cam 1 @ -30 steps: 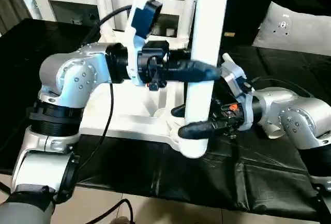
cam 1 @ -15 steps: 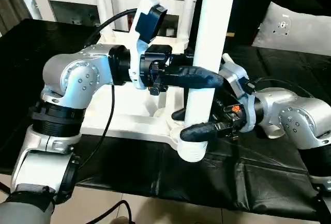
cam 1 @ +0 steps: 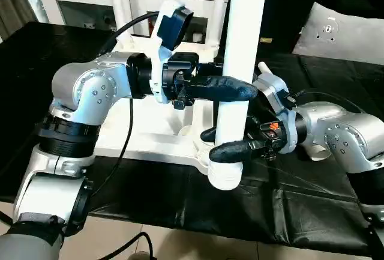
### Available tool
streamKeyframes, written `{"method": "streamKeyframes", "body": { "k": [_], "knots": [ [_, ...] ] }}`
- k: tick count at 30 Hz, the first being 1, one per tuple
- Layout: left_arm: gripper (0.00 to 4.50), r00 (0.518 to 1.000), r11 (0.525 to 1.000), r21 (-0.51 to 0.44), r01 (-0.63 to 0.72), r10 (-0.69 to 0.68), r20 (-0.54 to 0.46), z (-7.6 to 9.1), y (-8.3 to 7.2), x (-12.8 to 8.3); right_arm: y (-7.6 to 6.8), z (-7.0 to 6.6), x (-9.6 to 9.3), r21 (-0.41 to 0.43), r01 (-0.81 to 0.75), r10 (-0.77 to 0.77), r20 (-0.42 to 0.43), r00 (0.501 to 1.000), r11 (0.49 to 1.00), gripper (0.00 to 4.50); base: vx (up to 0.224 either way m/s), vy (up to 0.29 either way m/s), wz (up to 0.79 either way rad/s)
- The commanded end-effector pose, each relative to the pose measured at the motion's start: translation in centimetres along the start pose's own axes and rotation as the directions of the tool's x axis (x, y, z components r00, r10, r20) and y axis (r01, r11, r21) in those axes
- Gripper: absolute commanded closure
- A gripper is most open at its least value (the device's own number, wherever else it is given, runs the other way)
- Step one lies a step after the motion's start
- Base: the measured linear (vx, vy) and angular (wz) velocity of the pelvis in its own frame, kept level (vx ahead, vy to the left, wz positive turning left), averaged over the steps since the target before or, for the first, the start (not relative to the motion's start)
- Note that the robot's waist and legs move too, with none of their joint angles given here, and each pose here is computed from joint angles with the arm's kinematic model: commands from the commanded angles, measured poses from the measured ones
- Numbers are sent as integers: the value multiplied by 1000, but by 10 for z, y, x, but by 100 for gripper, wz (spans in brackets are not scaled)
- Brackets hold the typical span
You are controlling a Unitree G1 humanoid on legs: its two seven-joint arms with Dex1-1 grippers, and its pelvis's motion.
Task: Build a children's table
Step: Pick table leg
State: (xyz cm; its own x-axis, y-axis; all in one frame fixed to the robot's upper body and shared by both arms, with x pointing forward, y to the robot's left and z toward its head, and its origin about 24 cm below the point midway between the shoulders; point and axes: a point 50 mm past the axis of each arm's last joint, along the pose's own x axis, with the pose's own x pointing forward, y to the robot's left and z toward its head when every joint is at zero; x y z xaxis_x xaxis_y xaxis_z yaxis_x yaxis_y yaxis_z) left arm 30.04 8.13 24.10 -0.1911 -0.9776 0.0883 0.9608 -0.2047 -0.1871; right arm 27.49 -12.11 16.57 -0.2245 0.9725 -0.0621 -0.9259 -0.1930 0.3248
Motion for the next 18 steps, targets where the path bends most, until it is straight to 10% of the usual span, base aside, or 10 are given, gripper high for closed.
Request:
{"method": "streamKeyframes", "body": {
  "k": [1, 13, 18],
  "knots": [
    [268, 998, 996, 65, -56, 58, -35, 9, 1, 4, 0, -2, 2, 8, 3, -3, -1, 1000, 1000, 255, 0, 0, 0],
    [125, 997, 996, 30, -81, 81, -20, 1, 1, 15, -7, -7, 9, 6, 63, -63, 30, 998, 998, 260, 0, 0, 0],
    [92, 989, 1000, -7, -5, 6, 149, -3, -10, 17, -3, -15, 12, 35, 78, -81, 101, 992, 996, 260, 0, 0, 0]
  ]
}}
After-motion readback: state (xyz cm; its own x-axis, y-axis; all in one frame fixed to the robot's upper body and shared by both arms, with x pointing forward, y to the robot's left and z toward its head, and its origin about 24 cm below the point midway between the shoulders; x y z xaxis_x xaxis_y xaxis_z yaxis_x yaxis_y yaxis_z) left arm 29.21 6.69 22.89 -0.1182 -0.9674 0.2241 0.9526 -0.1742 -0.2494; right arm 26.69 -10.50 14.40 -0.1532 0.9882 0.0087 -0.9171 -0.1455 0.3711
